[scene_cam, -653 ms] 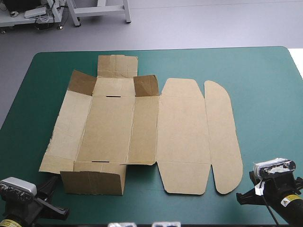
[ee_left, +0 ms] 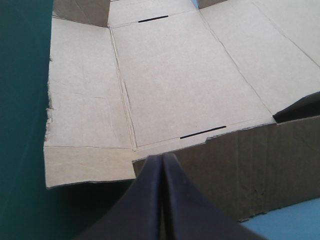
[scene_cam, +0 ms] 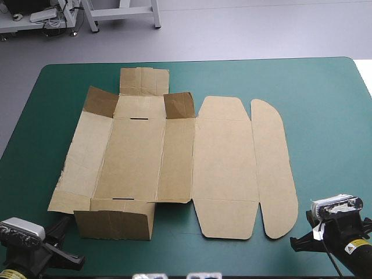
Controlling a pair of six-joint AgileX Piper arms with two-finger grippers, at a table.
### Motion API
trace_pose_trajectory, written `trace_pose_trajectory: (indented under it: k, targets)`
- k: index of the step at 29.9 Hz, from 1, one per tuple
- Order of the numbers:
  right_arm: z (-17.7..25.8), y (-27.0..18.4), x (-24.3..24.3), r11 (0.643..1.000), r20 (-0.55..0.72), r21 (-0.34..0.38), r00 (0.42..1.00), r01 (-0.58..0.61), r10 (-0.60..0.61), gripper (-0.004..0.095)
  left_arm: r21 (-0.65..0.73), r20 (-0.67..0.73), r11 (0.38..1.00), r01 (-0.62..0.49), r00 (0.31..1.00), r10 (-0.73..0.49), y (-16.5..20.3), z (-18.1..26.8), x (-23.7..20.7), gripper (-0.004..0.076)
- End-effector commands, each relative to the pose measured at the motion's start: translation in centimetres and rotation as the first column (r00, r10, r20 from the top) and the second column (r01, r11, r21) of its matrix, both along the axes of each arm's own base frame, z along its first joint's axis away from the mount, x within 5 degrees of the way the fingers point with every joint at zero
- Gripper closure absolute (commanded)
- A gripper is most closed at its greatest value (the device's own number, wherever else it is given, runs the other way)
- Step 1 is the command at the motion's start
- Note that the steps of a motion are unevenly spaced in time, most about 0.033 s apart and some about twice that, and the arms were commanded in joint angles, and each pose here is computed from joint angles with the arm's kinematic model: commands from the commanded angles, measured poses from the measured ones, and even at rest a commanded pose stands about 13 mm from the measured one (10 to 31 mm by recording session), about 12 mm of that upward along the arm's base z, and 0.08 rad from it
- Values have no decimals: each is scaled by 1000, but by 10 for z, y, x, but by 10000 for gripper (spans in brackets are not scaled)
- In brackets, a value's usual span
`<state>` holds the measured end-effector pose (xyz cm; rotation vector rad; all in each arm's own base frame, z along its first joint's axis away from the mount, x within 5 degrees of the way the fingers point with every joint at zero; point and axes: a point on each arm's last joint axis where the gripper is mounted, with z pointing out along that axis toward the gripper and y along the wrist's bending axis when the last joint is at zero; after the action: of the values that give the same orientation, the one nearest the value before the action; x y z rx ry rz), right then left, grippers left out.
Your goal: Fold the box
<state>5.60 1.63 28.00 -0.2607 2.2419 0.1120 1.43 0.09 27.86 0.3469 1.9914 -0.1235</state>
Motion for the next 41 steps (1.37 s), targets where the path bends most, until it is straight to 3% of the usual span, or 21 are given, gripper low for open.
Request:
trace_pose_trajectory:
  k: [1,8,17,24,29,35,41]
  targets:
    - [11,0,3,1000,68,9,998,2,-3,926,-7,93,1000,1,996,0,0,23,4,733]
    - [11,0,3,1000,68,9,998,2,-3,926,8,121,1000,-16,992,15,-2,82,15,733]
    - [11,0,3,1000,68,9,998,2,-3,926,60,77,998,-2,997,-3,-25,154,80,733]
    - [11,0,3,1000,68,9,998,2,-3,926,95,-54,995,14,999,-8,-50,154,147,733]
    - [11,0,3,1000,68,9,998,2,-3,926,164,-139,986,-30,989,54,-56,141,197,733]
    - [11,0,3,1000,66,9,998,1,-2,926,49,-202,982,-182,961,188,-19,134,249,731]
    - [11,0,3,1000,66,9,998,1,-2,926,-138,-323,957,-253,925,198,42,116,269,731]
